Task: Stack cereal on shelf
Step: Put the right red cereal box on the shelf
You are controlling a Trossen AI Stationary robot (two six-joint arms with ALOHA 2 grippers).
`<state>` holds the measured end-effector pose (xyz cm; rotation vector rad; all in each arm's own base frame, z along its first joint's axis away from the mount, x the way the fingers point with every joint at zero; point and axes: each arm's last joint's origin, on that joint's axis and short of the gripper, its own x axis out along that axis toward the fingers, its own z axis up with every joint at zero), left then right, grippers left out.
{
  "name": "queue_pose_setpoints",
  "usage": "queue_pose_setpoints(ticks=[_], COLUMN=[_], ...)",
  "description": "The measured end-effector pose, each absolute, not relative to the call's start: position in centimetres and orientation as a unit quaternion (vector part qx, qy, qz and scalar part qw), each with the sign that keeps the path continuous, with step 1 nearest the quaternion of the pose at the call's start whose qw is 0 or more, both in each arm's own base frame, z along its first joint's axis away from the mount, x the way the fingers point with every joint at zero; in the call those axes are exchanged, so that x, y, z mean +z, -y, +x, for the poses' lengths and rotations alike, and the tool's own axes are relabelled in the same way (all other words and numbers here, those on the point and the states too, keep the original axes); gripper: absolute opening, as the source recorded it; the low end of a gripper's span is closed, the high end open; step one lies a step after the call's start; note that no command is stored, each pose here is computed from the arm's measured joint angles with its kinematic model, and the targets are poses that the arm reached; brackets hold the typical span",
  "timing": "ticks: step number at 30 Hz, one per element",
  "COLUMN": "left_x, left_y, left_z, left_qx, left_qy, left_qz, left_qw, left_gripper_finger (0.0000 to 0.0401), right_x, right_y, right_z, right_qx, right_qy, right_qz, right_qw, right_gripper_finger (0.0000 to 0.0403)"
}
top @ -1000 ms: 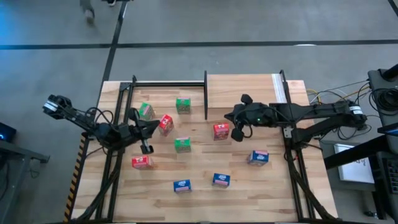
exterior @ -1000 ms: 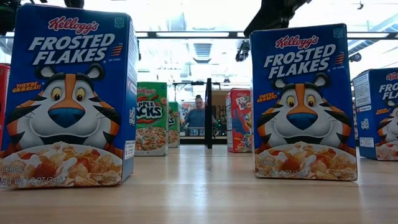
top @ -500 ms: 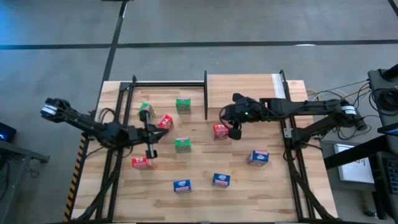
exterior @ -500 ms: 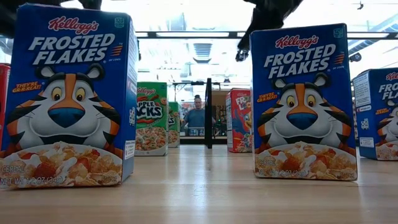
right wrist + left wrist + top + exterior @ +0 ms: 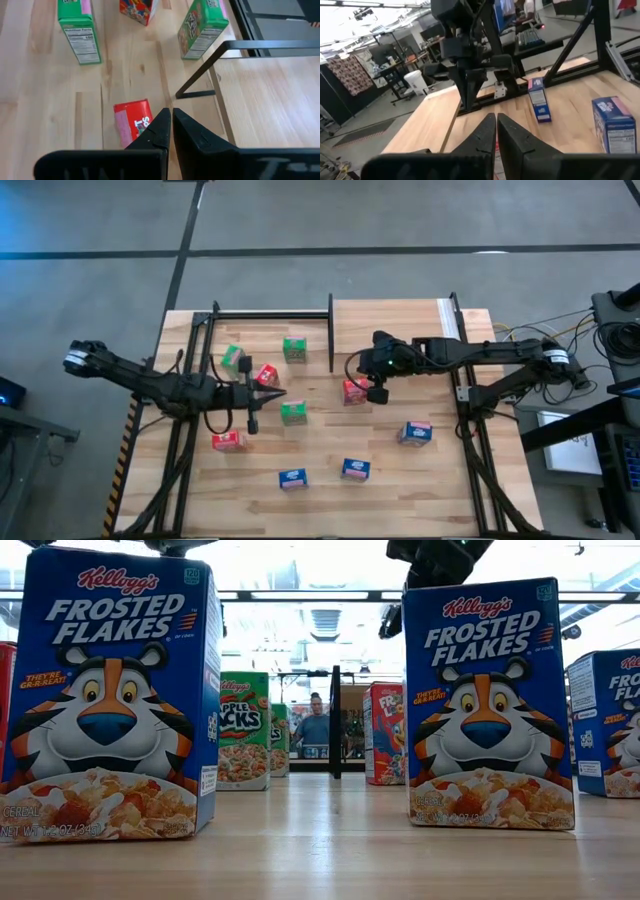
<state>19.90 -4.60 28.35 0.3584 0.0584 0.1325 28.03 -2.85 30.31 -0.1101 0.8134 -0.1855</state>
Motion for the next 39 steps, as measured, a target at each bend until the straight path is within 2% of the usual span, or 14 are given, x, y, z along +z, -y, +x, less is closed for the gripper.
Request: queue_pose_setpoints(ticks=[4,13,15,18,27,34,39], left_x=[27.9,28.1,28.1,28.1,28.0,28.0,28.0], left_y=[4.3,4.1,4.1,4.1,4.1,4.1,4.1], left_z=[19.5,19.2,19.2,19.2,19.2,19.2,19.2], left_qx=[0.100,0.122,0.121,0.122,0.122,0.121,0.121], left_qy=[-0.037,-0.033,-0.034,-0.034,-0.035,-0.038,-0.038], left_qz=[0.177,0.169,0.169,0.169,0.169,0.171,0.171], left_qw=[0.979,0.978,0.978,0.978,0.977,0.977,0.977], left_gripper_finger=[0.0000,0.0000,0.0000,0.0000,0.0000,0.0000,0.0000], right_x=[30.1,29.6,29.4,28.6,24.8,23.8,23.6], right_y=[2.8,2.8,2.7,2.3,2.3,2.5,2.5], right_z=[27.9,28.1,28.2,28.5,30.8,31.6,31.7], right_qx=[-0.097,-0.073,-0.076,-0.026,-0.019,-0.019,-0.017], right_qy=[-0.405,-0.424,-0.424,-0.435,-0.491,-0.510,-0.513], right_qz=[-0.032,-0.082,-0.065,-0.054,-0.062,-0.079,-0.080], right_qw=[0.909,0.899,0.900,0.898,0.869,0.856,0.854], right_gripper_finger=[0.0055,0.0224,0.0248,0.0272,0.0283,0.0281,0.0258])
